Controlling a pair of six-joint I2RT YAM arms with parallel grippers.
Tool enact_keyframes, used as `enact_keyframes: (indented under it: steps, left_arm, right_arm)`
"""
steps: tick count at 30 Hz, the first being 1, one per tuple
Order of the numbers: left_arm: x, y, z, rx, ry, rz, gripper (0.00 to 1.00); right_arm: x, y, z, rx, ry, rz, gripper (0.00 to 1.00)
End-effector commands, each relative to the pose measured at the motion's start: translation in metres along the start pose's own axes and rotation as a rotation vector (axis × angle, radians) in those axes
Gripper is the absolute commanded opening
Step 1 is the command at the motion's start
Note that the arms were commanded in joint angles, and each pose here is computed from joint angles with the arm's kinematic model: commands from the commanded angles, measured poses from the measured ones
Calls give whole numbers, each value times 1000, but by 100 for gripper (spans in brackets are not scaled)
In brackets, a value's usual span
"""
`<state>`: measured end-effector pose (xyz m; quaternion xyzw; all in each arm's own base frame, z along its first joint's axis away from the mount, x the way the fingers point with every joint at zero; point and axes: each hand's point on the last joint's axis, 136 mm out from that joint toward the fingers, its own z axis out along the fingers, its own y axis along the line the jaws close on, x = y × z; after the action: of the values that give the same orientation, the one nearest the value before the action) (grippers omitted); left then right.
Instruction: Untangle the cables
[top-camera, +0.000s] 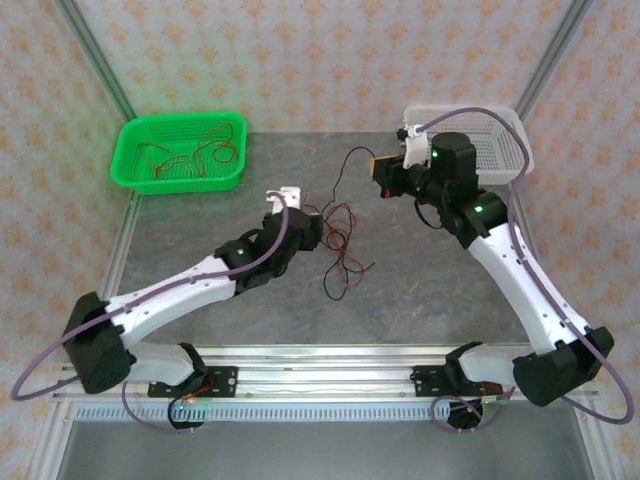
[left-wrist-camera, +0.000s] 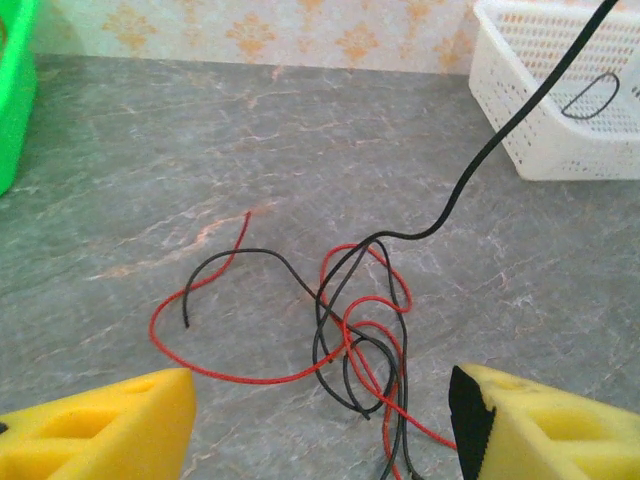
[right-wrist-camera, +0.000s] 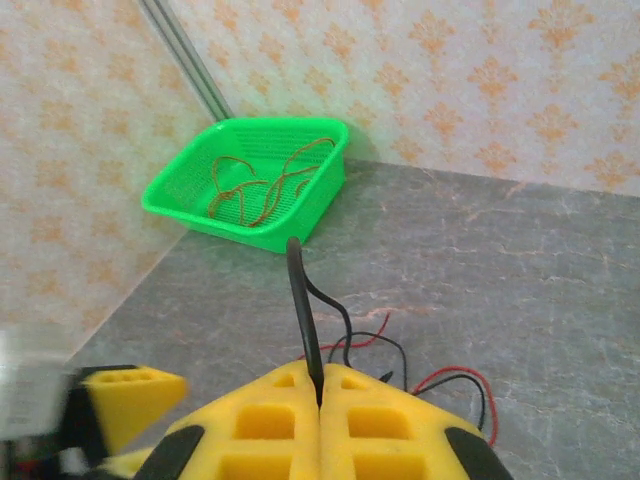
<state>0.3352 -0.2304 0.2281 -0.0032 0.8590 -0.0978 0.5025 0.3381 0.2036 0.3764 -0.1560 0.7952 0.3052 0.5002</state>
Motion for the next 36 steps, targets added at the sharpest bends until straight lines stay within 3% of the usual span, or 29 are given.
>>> enact_keyframes:
  steps: [1,10,19,28,36]
  left_arm:
    - [-16,-22,14,2,-61,19,69]
    - [3,-15,83,-229,-54,26,71]
    - [57,36,148,-383,58,-36,69]
    - [83,69,144,-403,97,-52,68]
    - [51,63,112,-287,31,-70,69]
  right_arm:
    - [-37,27,-32,-67,-95,-15,0]
    - [-79,41,-62,-53,-191,-24,0]
    - [-111,39,-89,31,-274,-19,0]
    - [-143,21,-101,173,-373,-25,0]
    - [-165,-17,-82,357,-391,-70,0]
